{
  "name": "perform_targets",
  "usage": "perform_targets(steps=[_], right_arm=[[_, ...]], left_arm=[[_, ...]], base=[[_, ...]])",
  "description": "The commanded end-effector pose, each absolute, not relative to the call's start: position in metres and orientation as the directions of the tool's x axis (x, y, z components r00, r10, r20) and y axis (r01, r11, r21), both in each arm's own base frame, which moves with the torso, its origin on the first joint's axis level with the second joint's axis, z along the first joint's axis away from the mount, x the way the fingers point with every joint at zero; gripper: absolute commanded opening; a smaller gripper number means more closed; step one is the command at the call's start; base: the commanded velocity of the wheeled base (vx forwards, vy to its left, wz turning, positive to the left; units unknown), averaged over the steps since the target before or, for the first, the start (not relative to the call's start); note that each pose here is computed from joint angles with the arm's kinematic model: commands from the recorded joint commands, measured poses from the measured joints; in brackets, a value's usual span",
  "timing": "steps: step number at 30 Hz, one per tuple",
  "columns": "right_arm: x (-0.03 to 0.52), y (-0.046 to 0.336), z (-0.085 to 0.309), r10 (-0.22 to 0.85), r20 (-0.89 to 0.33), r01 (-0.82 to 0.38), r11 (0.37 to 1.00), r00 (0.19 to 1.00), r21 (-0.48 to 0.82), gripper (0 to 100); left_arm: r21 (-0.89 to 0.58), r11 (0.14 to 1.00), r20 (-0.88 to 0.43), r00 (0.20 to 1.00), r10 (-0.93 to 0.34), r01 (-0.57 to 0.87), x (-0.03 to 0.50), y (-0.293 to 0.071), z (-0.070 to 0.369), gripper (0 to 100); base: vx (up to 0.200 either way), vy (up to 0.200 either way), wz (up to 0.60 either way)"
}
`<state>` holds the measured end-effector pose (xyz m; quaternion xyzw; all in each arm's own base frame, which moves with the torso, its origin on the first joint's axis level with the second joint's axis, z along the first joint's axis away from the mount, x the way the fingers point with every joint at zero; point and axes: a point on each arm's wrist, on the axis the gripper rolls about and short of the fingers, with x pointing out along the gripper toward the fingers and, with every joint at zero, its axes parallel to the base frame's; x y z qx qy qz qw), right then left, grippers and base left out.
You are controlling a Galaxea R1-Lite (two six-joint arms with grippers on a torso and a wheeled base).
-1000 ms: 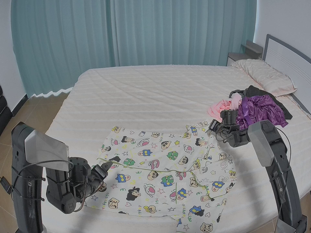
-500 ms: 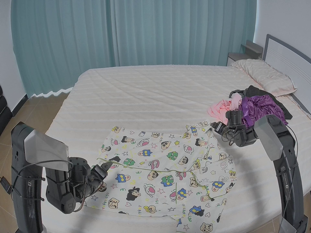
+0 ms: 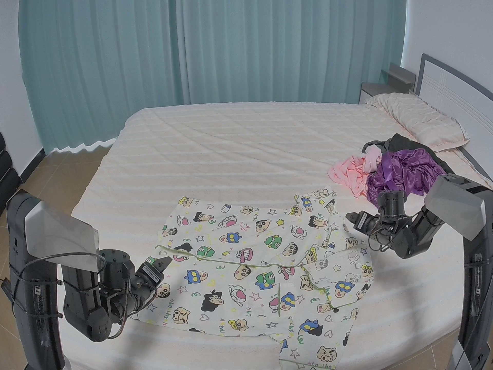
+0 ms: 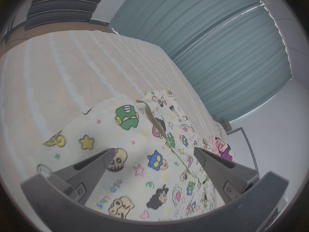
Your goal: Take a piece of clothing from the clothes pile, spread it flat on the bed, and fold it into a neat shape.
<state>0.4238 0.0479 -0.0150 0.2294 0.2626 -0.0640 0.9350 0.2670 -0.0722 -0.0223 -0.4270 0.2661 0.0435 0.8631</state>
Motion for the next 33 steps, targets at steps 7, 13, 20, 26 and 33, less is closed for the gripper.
perform_targets(steps=[7,13,20,26,33], right_arm=[[0.277,0.067,0.016,0.036,-0.448,0.185,0.879,0.893,0.439,100],[0.242,0.084,0.009,0.109,-0.448,0.161,0.838,0.887,0.522,100],[0.222,0.077,-0.002,0.122,-0.529,0.244,0.786,0.840,0.568,100],[0.217,0.084,-0.004,0.144,-0.542,0.236,0.786,0.828,0.571,100],[0.207,0.088,-0.001,0.169,-0.553,0.219,0.795,0.816,0.566,100]], left_arm=[[-0.754,0.603,-0.481,0.844,-0.238,-0.260,0.231,-0.063,0.011,100],[-0.723,0.621,-0.543,0.805,-0.240,-0.302,0.215,-0.058,0.005,100],[-0.664,0.681,-0.593,0.773,-0.226,-0.311,0.219,-0.058,-0.011,100],[-0.661,0.676,-0.587,0.786,-0.196,-0.325,0.240,-0.057,-0.026,100],[-0.558,0.752,-0.603,0.794,-0.078,-0.350,0.256,-0.059,-0.047,100]], base=[[-0.200,0.000,0.00],[-0.200,0.000,0.00],[-0.029,0.000,0.00],[0.000,0.000,0.00],[0.000,0.000,0.00]])
